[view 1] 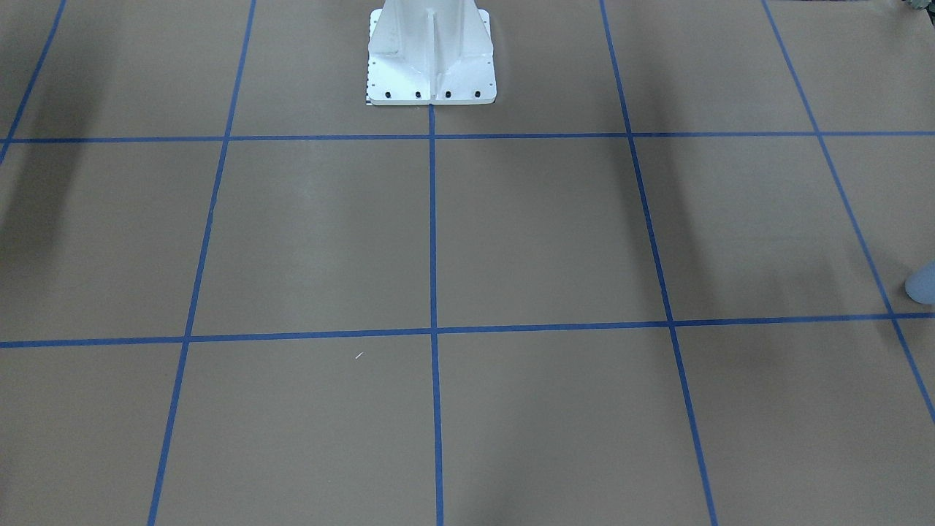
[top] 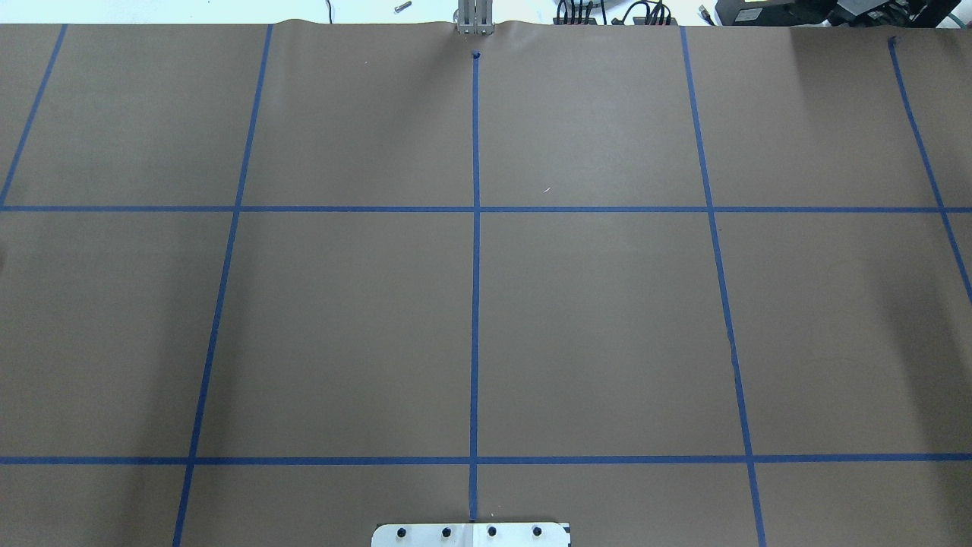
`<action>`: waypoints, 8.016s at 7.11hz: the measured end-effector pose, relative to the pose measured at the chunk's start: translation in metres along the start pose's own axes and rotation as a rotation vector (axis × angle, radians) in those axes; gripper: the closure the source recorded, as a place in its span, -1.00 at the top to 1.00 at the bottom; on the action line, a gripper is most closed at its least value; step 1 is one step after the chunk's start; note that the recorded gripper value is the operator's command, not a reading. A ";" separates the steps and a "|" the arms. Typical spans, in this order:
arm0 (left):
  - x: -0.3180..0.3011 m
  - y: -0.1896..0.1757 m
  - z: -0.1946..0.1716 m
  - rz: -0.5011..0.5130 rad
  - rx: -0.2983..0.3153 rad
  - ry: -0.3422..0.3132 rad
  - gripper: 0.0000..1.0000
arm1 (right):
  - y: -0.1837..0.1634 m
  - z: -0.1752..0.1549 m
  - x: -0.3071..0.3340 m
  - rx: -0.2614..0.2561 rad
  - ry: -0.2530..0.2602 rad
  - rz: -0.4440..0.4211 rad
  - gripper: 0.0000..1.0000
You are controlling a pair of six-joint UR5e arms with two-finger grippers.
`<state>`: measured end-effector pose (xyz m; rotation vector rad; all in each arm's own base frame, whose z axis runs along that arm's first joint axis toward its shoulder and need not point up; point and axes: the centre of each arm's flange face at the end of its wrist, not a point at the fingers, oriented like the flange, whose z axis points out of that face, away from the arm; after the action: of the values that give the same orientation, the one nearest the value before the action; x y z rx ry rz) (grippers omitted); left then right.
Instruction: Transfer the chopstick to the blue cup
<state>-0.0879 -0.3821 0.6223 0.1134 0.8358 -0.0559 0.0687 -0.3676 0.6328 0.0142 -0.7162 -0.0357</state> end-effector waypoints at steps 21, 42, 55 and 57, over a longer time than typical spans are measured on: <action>-0.077 -0.165 0.139 0.337 0.116 -0.155 0.96 | -0.054 -0.049 -0.062 0.257 -0.142 -0.033 1.00; 0.659 -0.100 0.119 0.000 0.028 0.060 -1.00 | -0.053 -0.045 -0.059 0.251 -0.142 -0.026 1.00; 0.811 -0.038 0.165 0.022 0.023 0.039 0.97 | -0.054 -0.042 -0.057 0.244 -0.148 -0.018 1.00; 0.806 -0.037 0.118 0.038 0.045 0.075 0.97 | -0.054 -0.042 -0.057 0.244 -0.148 -0.018 1.00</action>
<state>0.5349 -0.4371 0.0991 0.1746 0.9073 -0.0351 0.0516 -0.4191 0.5618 0.2539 -0.8652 0.0336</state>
